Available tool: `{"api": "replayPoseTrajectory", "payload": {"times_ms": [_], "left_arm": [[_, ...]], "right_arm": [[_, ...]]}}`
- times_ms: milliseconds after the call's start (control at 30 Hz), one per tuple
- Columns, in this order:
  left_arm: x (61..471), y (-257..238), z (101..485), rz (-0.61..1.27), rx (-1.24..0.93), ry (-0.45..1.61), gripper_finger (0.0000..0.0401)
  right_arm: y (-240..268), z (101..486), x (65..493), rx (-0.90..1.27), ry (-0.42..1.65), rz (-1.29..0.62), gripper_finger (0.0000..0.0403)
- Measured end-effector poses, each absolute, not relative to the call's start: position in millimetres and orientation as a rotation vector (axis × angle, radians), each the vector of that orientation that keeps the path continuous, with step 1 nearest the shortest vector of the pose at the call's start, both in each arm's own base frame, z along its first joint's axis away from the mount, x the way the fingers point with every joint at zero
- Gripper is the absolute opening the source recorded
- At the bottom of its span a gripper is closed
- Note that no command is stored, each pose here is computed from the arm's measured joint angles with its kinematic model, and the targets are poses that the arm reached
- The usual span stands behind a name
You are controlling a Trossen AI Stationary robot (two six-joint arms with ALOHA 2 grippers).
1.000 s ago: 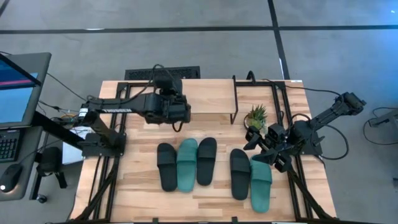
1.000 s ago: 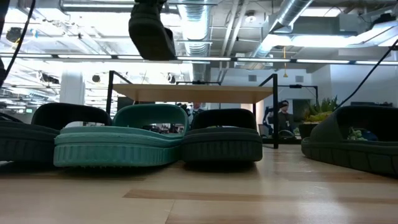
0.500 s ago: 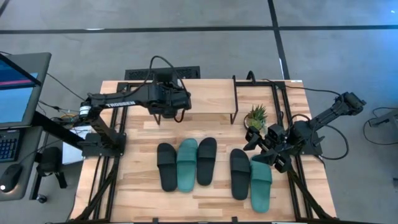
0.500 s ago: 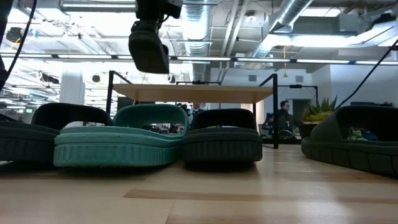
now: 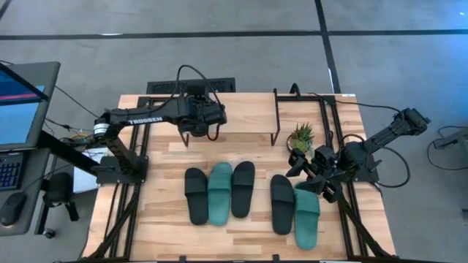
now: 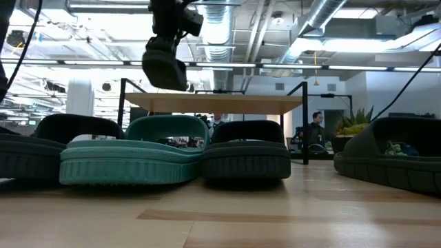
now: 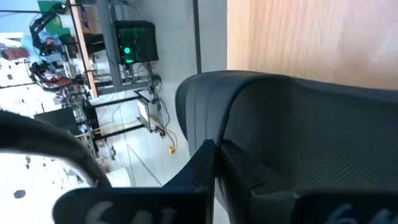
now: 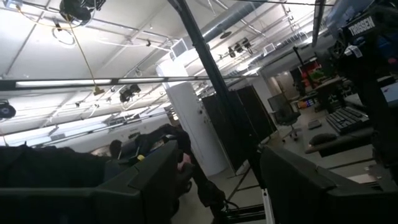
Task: Pick and place slides into the shelf
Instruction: Put the black slipper on the shelf
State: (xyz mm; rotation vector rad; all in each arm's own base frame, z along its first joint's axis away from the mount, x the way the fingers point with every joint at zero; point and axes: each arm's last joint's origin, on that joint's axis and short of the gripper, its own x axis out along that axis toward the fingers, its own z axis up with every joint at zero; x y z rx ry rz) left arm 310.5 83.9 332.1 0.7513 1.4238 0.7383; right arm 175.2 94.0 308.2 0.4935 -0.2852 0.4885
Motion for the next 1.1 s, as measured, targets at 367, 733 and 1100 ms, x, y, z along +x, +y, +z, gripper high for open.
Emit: {"api": "replayPoseTrajectory", "payload": {"times_ms": [367, 733, 1100], "left_arm": [[310.2, 98.3, 332.8, 0.710, 0.759, 1.441, 0.0000], [308.2, 103.1, 331.7, 0.673, 0.739, 1.460, 0.0000], [305.1, 103.8, 330.1, 0.637, 0.704, 1.482, 0.0000]], "right_arm": [[93.8, 308.2, 175.3, 0.494, -0.286, 0.484, 0.0214], [93.8, 308.2, 175.3, 0.495, -0.286, 0.481, 0.0214], [93.7, 308.2, 175.3, 0.495, -0.286, 0.481, 0.0214]]}}
